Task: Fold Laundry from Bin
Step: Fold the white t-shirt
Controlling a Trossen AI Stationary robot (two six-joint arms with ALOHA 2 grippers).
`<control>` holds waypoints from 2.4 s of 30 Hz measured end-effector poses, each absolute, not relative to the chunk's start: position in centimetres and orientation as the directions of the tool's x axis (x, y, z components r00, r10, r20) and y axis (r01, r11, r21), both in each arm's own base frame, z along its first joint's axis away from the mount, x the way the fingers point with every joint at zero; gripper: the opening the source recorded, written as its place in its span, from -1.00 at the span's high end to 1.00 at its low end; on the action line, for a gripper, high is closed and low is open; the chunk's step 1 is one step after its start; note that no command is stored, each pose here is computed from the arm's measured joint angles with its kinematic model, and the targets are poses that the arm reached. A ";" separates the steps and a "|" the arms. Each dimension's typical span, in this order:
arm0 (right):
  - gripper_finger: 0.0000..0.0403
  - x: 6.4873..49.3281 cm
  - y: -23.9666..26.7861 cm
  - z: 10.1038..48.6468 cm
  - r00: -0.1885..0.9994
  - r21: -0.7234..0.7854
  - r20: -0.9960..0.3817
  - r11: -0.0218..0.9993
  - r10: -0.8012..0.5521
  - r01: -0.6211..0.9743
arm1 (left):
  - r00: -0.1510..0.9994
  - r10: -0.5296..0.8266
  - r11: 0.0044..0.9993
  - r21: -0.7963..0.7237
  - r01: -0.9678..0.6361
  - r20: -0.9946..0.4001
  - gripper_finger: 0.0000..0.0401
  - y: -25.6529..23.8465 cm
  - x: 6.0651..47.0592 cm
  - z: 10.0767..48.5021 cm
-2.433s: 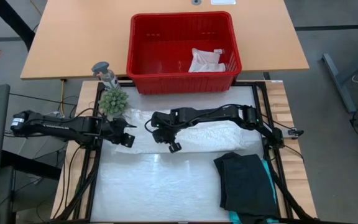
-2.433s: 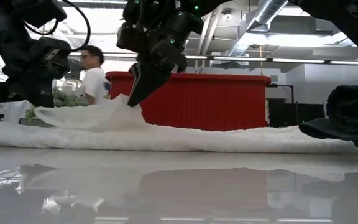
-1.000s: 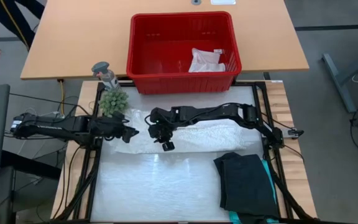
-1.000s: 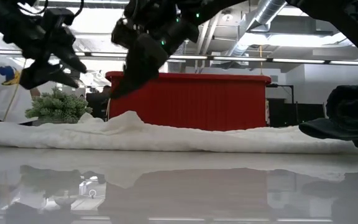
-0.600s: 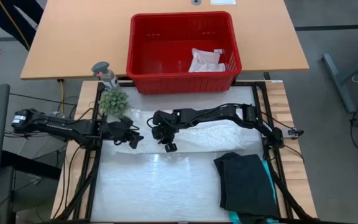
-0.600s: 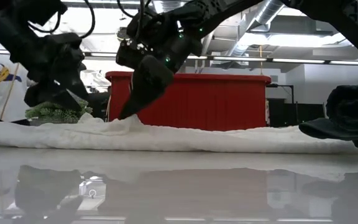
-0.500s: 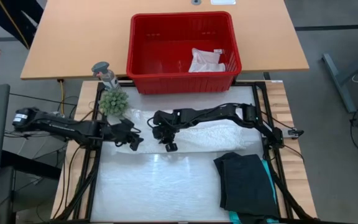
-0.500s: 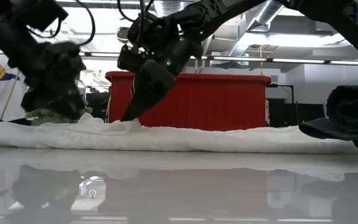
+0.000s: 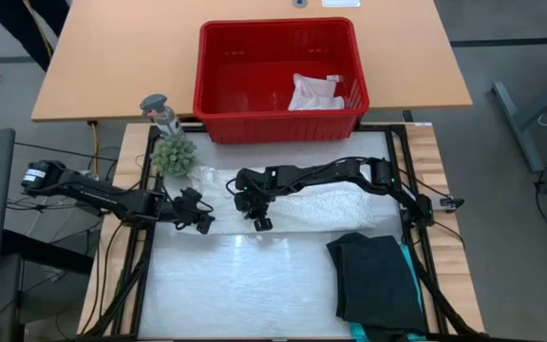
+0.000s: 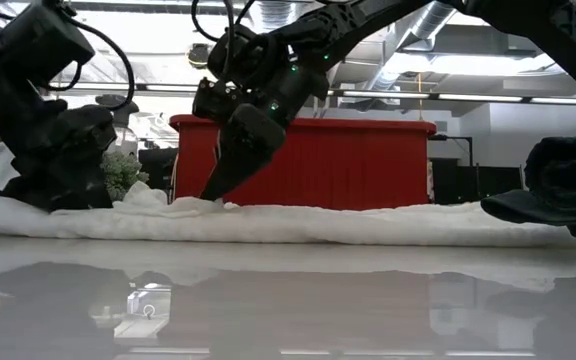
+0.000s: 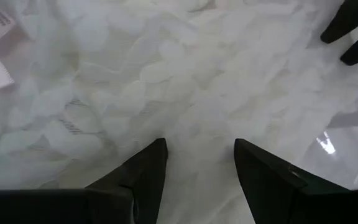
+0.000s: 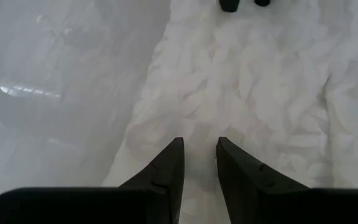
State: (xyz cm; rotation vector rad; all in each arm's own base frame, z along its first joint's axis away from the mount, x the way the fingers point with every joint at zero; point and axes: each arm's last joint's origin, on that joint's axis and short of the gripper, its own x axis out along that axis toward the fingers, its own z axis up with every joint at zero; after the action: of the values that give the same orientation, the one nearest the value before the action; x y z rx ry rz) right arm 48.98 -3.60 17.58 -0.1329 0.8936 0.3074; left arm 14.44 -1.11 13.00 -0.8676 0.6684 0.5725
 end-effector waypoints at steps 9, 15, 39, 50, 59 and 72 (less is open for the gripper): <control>0.41 48.8 -3.7 17.5 0.570 -0.008 -0.802 0.950 0.179 -0.311 | 0.712 0.120 0.509 -0.573 -0.642 -0.691 0.09 -1.3 14.4 13.8; 0.41 48.9 -3.7 15.2 0.521 0.005 -0.835 0.950 0.176 -0.312 | 0.712 0.124 0.507 -0.572 -0.645 -0.691 0.09 -1.2 14.3 13.8; 0.41 49.8 -4.1 19.4 0.554 -0.029 -0.818 0.950 0.157 -0.311 | 0.679 0.591 0.554 -0.391 -0.734 -0.436 0.09 0.5 13.4 20.2; 0.41 49.8 -4.5 19.7 0.558 -0.023 -0.816 0.956 0.151 -0.292 | 0.632 0.617 0.580 -0.272 -0.768 -0.469 0.09 1.7 14.7 17.2; 0.41 49.2 -4.7 20.5 0.534 -0.009 -0.832 0.958 0.152 -0.286 | 0.520 0.720 0.533 -0.114 -0.839 -0.461 0.09 3.1 16.2 15.9; 0.41 47.9 -4.7 23.2 0.537 -0.010 -0.830 0.959 0.151 -0.284 | 0.338 0.710 0.415 -0.022 -0.910 -0.618 0.09 3.4 17.2 11.0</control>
State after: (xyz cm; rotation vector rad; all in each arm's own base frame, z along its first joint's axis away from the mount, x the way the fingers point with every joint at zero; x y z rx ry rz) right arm 47.92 -4.65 23.20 -0.1496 0.9704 0.2597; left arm 17.23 3.44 11.05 -0.3979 0.5784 1.0913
